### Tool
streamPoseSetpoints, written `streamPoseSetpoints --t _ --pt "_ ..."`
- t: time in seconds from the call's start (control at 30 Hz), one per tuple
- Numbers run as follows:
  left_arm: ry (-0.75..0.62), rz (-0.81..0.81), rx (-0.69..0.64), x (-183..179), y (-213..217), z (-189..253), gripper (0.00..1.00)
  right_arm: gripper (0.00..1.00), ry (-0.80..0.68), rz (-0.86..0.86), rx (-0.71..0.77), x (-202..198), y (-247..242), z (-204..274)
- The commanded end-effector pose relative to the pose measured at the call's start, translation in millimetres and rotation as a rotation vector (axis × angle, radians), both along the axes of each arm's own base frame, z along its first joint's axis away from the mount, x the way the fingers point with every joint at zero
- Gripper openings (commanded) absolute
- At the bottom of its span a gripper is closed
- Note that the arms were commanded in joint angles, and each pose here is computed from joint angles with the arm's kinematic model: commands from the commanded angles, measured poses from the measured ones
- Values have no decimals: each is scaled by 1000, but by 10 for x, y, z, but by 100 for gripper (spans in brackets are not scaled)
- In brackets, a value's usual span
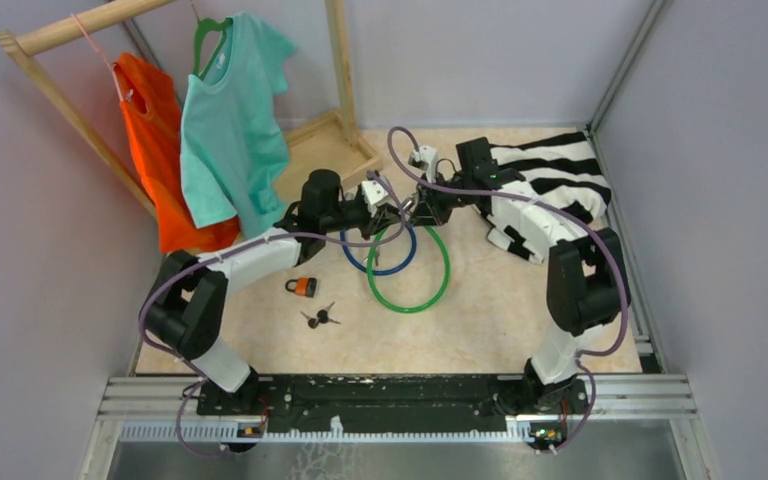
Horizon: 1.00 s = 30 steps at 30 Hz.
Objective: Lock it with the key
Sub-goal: Lock the lock.
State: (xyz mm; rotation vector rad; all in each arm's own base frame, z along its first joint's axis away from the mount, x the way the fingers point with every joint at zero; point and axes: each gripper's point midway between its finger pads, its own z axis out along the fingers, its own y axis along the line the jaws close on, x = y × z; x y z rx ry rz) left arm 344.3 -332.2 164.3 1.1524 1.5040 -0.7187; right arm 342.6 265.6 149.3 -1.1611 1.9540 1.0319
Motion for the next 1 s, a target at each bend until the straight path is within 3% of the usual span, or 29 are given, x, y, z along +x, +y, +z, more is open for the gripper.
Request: streamPoseSetpoints --t 0.0,0.17,0.43,0.63,0.97 --pt "30 -308 -20 -556 -254 180 3 0 -491 124 163 91 176 1351" --pt "-10 -368 -11 -618 -259 337 0 0 -606 177 186 -119 131 1562" --pt "-90 -447 -3 -774 -201 361 0 0 -751 312 143 -499 99 1388" --pt "-101 -519 0 -1025 -124 253 1 0 -768 375 136 -771 144 1212" --pt "-61 -557 1 -1256 -42 126 13 0 -741 401 130 -982 114 909"
